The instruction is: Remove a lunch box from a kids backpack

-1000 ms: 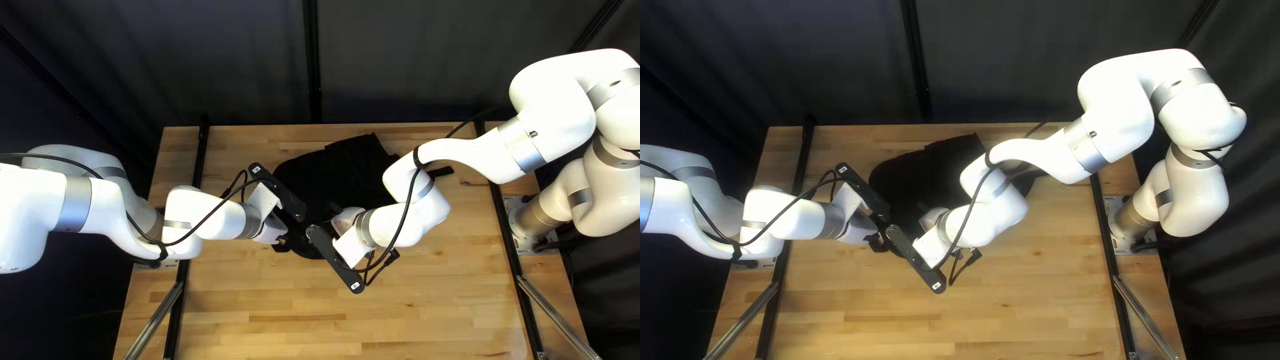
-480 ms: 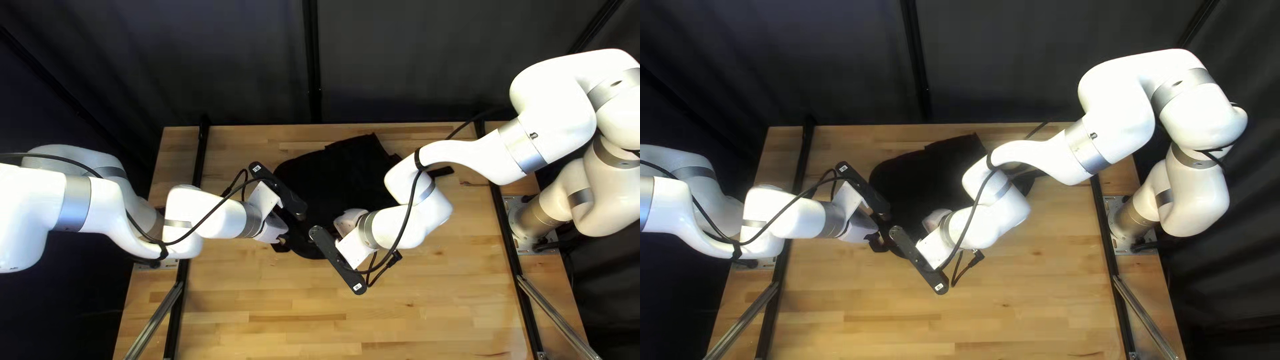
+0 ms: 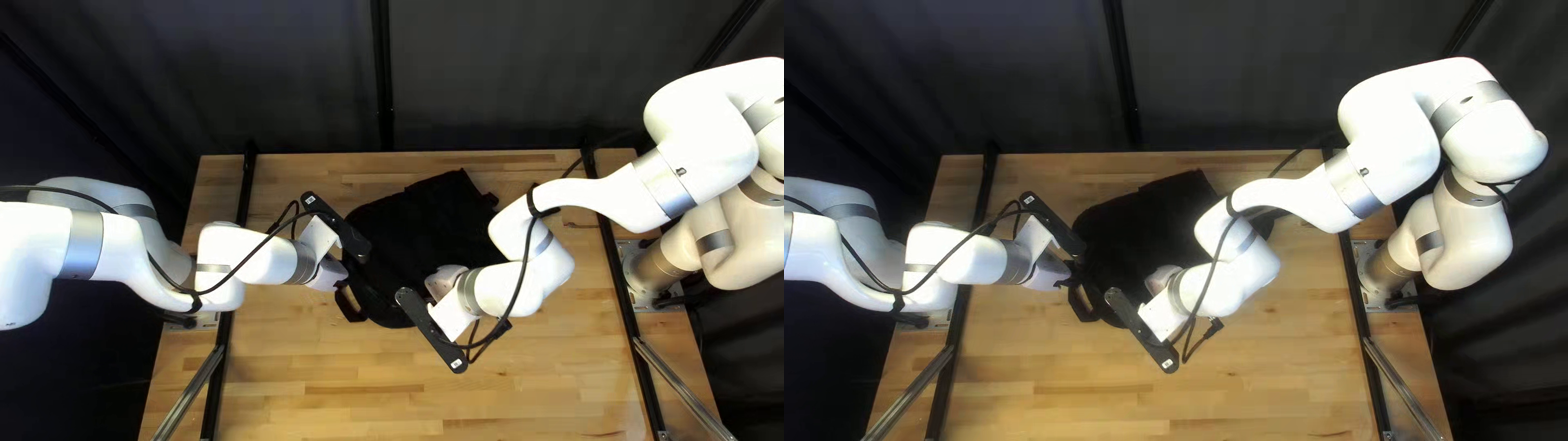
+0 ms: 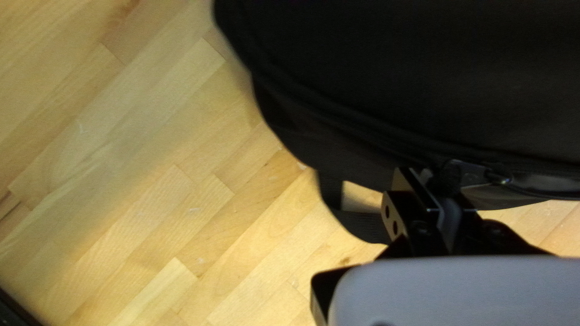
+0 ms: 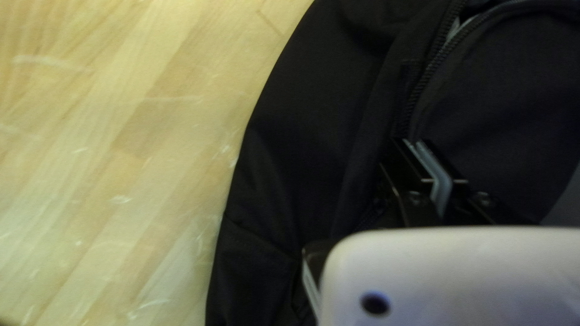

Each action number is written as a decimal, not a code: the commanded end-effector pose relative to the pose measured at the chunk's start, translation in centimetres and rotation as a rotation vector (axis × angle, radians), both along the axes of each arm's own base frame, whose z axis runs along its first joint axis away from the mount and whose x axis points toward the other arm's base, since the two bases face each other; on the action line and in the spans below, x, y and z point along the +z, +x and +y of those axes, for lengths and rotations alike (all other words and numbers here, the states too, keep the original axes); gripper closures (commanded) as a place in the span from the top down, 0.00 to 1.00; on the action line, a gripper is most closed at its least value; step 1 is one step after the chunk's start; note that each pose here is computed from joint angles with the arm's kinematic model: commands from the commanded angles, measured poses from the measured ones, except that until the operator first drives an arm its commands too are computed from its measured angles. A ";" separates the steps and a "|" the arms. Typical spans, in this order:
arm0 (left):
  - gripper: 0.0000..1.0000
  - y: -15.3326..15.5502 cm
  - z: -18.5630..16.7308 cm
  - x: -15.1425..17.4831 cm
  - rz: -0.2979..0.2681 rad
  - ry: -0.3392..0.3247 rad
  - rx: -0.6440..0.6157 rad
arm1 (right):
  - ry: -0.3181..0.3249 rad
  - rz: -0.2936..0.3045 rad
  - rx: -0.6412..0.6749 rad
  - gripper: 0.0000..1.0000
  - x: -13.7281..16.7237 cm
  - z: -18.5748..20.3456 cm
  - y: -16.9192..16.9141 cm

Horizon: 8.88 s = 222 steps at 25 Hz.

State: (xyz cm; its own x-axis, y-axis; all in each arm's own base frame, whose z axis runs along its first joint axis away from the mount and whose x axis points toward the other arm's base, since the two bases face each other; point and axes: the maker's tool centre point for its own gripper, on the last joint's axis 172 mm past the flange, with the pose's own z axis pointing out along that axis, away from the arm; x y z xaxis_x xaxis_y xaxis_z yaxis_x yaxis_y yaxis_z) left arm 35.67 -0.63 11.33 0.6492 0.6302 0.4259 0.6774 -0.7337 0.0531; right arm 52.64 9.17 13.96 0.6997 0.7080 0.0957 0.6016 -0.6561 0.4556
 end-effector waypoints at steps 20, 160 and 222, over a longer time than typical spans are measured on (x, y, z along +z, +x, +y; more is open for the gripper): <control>0.00 3.1 0.3 -0.3 0.008 -0.043 -0.042 | 0.038 0.078 0.029 0.00 -0.1 5.4 -4.2; 1.00 13.3 2.1 1.7 0.096 -0.186 -0.287 | -0.201 0.285 -0.125 0.00 -0.5 12.7 -2.2; 1.00 0.0 -4.0 8.7 0.150 -0.135 -0.318 | -0.239 0.162 -0.234 1.00 -0.8 5.3 -8.2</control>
State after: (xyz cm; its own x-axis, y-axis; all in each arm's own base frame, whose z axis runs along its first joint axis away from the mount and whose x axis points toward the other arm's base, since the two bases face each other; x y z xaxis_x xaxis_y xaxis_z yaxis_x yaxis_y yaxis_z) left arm 36.01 -4.52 19.76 0.8702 0.4311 0.2385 0.4224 -0.9020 0.0891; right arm 44.29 15.34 13.43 0.8182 0.5420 -0.1919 0.5577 -0.6669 0.4942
